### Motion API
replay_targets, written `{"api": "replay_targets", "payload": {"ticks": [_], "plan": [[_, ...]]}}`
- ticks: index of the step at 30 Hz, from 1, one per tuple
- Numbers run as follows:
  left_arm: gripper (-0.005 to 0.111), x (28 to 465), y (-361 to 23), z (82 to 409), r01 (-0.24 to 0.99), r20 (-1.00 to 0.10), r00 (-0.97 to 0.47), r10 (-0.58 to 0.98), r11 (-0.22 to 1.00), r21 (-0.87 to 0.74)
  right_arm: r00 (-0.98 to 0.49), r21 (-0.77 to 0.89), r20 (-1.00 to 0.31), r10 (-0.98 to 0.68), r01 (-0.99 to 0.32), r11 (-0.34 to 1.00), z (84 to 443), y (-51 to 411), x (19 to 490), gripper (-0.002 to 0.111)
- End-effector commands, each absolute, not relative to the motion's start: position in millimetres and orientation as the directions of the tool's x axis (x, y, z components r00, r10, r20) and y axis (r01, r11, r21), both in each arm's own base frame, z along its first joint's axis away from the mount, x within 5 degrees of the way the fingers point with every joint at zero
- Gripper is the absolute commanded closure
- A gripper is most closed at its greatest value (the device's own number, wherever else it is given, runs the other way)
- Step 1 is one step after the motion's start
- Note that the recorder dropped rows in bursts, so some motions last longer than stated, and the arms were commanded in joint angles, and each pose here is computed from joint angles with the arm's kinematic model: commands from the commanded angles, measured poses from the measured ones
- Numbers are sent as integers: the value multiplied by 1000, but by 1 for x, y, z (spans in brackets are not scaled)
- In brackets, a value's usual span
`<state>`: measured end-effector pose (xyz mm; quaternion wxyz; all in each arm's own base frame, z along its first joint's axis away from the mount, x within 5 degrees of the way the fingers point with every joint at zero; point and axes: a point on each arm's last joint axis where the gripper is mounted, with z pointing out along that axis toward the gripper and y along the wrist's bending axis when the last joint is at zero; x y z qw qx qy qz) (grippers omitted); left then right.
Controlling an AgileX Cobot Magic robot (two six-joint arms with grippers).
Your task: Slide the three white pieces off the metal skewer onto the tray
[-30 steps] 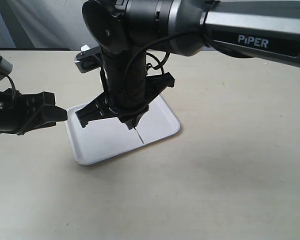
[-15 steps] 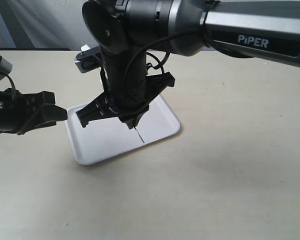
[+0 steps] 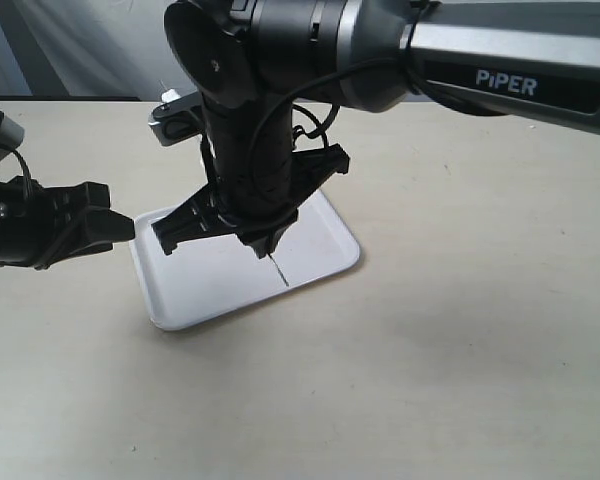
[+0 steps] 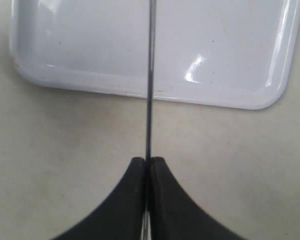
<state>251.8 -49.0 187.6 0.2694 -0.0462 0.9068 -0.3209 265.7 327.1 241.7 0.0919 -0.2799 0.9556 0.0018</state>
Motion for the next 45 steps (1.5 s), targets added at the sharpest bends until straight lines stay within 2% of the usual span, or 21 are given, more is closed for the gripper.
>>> {"api": "replay_targets", "payload": {"ticks": [1, 22, 30, 38, 45], "plan": [[70, 253, -51, 189, 89, -457, -850, -264, 782, -617, -822, -57, -189, -538, -538, 841, 247, 325, 267, 109], [70, 252, -54, 191, 96, -443, -855, -272, 754, -649, -792, -97, -196, -577, -570, 816, 247, 323, 269, 109], [70, 251, -62, 199, 189, -467, -848, -249, 681, -708, -788, -103, -207, -580, -572, 814, 251, 322, 269, 109], [70, 251, -63, 200, 185, -462, -847, -264, 668, -720, -765, -117, -293, -573, -566, 816, 285, 311, 265, 109], [70, 249, -69, 208, 271, -491, -836, -246, 592, -759, -753, -99, -349, -557, -562, 821, 312, 297, 255, 109]]}}
